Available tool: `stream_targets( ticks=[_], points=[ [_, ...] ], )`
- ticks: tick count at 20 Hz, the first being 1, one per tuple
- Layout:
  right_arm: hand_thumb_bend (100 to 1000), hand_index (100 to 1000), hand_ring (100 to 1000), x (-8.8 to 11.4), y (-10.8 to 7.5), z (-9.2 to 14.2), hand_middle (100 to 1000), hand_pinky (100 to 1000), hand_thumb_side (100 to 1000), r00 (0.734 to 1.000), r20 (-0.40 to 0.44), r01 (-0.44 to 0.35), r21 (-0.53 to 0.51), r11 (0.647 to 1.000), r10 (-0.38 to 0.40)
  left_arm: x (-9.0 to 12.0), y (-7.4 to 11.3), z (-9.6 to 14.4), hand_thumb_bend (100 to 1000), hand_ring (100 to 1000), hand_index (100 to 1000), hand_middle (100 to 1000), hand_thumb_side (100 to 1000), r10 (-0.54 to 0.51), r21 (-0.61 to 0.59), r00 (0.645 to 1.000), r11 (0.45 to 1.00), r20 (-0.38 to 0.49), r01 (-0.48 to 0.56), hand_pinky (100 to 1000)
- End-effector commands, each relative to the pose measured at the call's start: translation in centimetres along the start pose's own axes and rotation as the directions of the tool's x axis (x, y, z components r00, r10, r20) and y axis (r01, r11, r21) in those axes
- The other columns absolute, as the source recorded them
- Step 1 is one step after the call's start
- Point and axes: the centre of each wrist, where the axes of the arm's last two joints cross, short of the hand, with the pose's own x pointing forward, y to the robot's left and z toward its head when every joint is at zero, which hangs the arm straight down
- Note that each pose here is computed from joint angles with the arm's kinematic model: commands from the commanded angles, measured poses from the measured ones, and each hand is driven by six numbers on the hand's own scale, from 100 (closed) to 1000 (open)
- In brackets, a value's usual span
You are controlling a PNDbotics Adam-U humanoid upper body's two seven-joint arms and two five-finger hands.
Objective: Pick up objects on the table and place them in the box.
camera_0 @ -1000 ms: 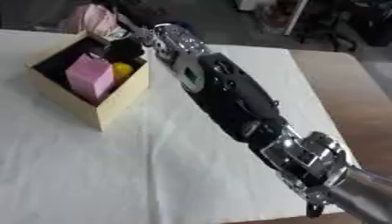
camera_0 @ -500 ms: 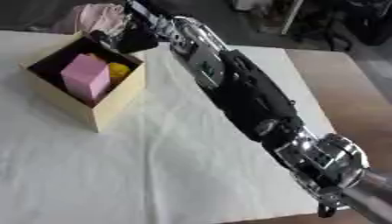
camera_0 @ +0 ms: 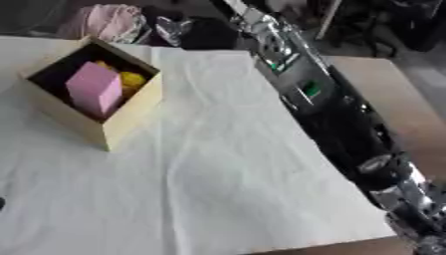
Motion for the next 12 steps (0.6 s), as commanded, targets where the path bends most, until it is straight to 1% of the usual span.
stream_targets(
  ticks=[1, 5, 6, 10, 12],
  points=[
    [236, 890, 668, 1.9, -1.6, 1.7, 776, 820, 478, 0.998, 0.049, 0.053, -0.075, 0.996, -0.050, 0.8, 1.0, -0.2, 699, 627, 803, 825, 405, -0.032, 0.035, 0.999, 0.999, 0.026, 0.031, 767],
    [198, 864, 658, 1.5, -0.3, 4.3, 760, 821, 462, 0.988, 0.014, 0.155, -0.118, 0.981, -0.154, 0.8, 0.9, -0.3, 700, 627, 803, 825, 404, -0.022, 0.060, 1.000, 0.998, 0.022, 0.020, 766],
    [172, 851, 656, 1.3, 0.1, 4.9, 753, 822, 447, 0.984, 0.004, 0.177, -0.128, 0.976, -0.178, 0.8, 0.9, -0.3, 700, 627, 803, 825, 403, -0.019, 0.064, 1.000, 0.998, 0.021, 0.018, 766],
    [110, 827, 647, 0.3, 1.6, 6.9, 733, 824, 407, 0.962, -0.029, 0.261, -0.186, 0.947, -0.271, 0.6, 0.8, -0.3, 701, 624, 804, 824, 404, -0.006, 0.082, 1.000, 0.997, 0.015, 0.005, 764],
    [100, 822, 646, -0.4, 2.4, 7.9, 727, 825, 390, 0.948, -0.048, 0.297, -0.216, 0.930, -0.314, 0.4, 0.8, -0.1, 700, 623, 804, 823, 405, 0.000, 0.087, 1.000, 0.996, 0.004, 0.000, 763]
  ],
)
